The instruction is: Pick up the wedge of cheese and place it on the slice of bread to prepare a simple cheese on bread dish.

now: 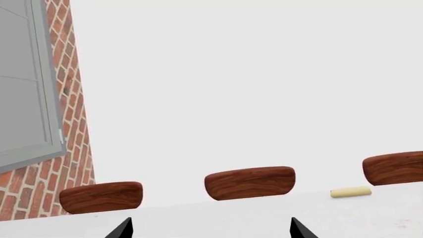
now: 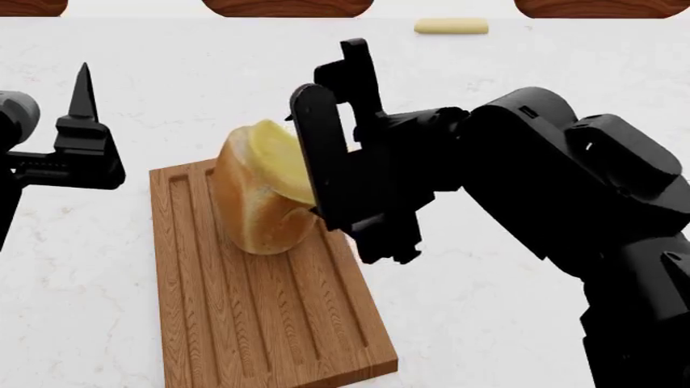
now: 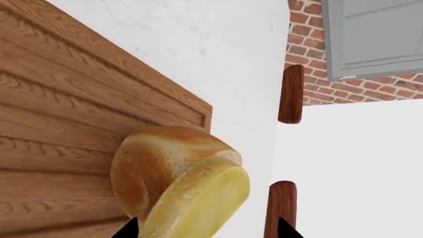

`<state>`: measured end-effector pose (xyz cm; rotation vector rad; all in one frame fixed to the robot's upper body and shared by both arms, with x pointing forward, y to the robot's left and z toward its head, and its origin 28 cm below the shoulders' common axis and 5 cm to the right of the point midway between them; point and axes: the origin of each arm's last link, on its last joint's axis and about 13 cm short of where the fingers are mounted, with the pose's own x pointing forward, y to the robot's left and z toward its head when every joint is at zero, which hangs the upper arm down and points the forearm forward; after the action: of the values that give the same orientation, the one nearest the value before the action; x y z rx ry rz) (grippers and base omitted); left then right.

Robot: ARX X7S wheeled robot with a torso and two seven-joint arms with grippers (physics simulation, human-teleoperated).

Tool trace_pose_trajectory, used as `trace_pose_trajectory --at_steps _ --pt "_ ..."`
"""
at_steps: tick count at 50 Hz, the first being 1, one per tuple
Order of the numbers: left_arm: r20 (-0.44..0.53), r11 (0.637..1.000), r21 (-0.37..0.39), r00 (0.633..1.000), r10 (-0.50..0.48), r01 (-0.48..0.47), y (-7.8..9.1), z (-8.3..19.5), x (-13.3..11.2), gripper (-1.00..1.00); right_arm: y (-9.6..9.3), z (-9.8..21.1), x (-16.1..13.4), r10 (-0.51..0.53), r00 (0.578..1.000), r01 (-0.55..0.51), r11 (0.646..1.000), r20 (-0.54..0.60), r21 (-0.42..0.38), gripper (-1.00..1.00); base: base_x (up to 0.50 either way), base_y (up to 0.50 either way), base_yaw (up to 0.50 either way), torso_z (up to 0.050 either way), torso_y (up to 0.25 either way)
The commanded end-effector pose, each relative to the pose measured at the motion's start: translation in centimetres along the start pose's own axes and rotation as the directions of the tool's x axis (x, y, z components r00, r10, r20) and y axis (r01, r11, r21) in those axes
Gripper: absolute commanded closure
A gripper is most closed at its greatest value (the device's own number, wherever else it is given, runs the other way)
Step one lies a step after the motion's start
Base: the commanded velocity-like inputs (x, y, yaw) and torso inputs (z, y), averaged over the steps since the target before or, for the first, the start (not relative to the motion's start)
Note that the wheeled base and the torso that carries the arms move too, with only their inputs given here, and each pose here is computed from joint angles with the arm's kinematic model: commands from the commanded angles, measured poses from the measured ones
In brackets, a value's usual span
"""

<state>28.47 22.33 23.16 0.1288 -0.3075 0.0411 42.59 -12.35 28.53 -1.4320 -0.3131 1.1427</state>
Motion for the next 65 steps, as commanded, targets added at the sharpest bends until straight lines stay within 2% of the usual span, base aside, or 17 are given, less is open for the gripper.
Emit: trace_pose_trajectory --at_steps 1,5,7,10,27,35,41,44,46,48,51,52,53,54,56,62,65 --pt "0.014 1.0 -0.004 1.0 -0.002 0.003 0.0 0.1 0.0 -1.0 0.7 -0.8 -0.6 0.128 0.992 -0.128 0.992 -0.003 0.003 -1.0 0.0 0.0 0.0 0.0 0.0" --pt "0.013 1.0 -0.005 1.0 -0.003 0.003 0.0 0.1 -0.1 -1.0 0.6 -1.0 -1.0 0.159 0.987 -0.159 0.987 0.006 0.021 -1.0 0.0 0.0 0.0 0.0 0.0" --pt "0.014 1.0 -0.007 1.0 -0.004 0.004 0.0 0.1 -0.1 -1.0 0.5 -1.3 -1.3 0.12 0.993 -0.119 0.991 -0.02 0.068 -1.0 0.0 0.0 0.0 0.0 0.0" --pt "0.012 1.0 -0.009 1.0 -0.004 0.004 0.0 0.0 0.0 -1.0 0.4 -1.4 -1.6 0.119 0.993 -0.118 0.99 -0.013 0.076 -1.0 0.0 0.0 0.0 0.0 0.0" --pt "0.01 1.0 -0.01 1.0 -0.011 0.011 0.0 0.0 0.0 -1.0 -2.3 -0.3 -3.2 0.14 0.99 -0.14 0.99 -0.014 0.033 -1.0 0.0 0.0 0.0 0.0 0.0" --pt "0.005 1.0 -0.01 1.0 -0.015 0.015 0.0 -0.1 0.1 -1.0 -1.1 0.7 -3.7 0.2 0.98 -0.199 0.979 0.002 0.05 -1.0 0.0 0.0 0.0 0.0 0.0" --pt "-0.001 1.0 -0.01 1.0 -0.02 0.02 0.0 -0.1 0.1 -1.0 -0.6 0.7 -4.9 0.205 0.977 -0.2 0.976 -0.059 0.083 -1.0 0.0 0.0 0.0 0.0 0.0" --pt "0.0 1.0 -0.01 1.0 -0.018 0.018 0.0 0.0 0.1 -1.0 -0.1 0.6 -5.3 0.157 0.983 -0.144 0.981 -0.094 0.131 -1.0 0.0 0.0 0.0 0.0 0.0" --pt "-0.001 1.0 -0.009 1.0 -0.015 0.015 0.0 0.0 0.1 -1.0 0.0 0.2 -5.5 0.007 0.991 0.021 0.977 -0.131 0.212 -1.0 0.0 0.0 0.0 0.0 0.0" --pt "-0.002 1.0 -0.009 1.0 -0.015 0.015 0.0 -0.1 0.2 -1.0 0.2 0.1 -5.6 -0.032 0.99 0.064 0.971 -0.141 0.23 -1.0 0.0 0.0 0.0 0.0 0.0" --pt "-0.003 1.0 -0.01 1.0 -0.012 0.012 0.0 -0.1 0.1 -1.0 0.4 -0.1 -5.7 -0.183 0.965 0.233 0.928 -0.191 0.292 -1.0 0.0 0.0 0.0 0.0 0.0" --pt "-0.003 1.0 -0.01 1.0 -0.012 0.012 0.0 -0.1 0.1 -1.0 0.4 -0.1 -5.7 -0.183 0.965 0.233 0.928 -0.191 0.292 -1.0 0.0 0.0 0.0 0.0 0.0" --pt "-0.004 1.0 -0.01 1.0 -0.011 0.011 0.0 -0.1 0.1 -1.0 0.6 -0.4 -5.6 -0.27 0.939 0.33 0.882 -0.213 0.337 -1.0 0.0 0.0 0.0 0.0 0.0" --pt "-0.004 1.0 -0.01 1.0 -0.011 0.011 0.0 -0.1 0.1 -1.0 1.0 -0.6 -5.4 -0.303 0.929 0.362 0.862 -0.211 0.355 -1.0 0.0 0.0 0.0 0.0 0.0" --pt "-0.002 1.0 -0.011 1.0 -0.008 0.008 0.0 -0.2 0.1 -1.0 1.3 -0.8 -5.0 -0.33 0.918 0.391 0.85 -0.22 0.355 -1.0 0.0 0.0 0.0 0.0 0.0" --pt "-0.003 1.0 -0.011 1.0 -0.008 0.008 0.0 -0.1 0.1 -1.0 3.6 -1.6 -3.7 -0.46 0.848 0.53 0.738 -0.264 0.417 -1.0 0.0 0.0 0.0 0.0 0.0" --pt "-0.004 1.0 -0.012 1.0 -0.008 0.008 0.0 -0.1 0.2 -1.0 5.1 -1.9 -2.8 -0.483 0.83 0.557 0.703 -0.278 0.443 -1.0 0.0 0.0 0.0 0.0 0.0"
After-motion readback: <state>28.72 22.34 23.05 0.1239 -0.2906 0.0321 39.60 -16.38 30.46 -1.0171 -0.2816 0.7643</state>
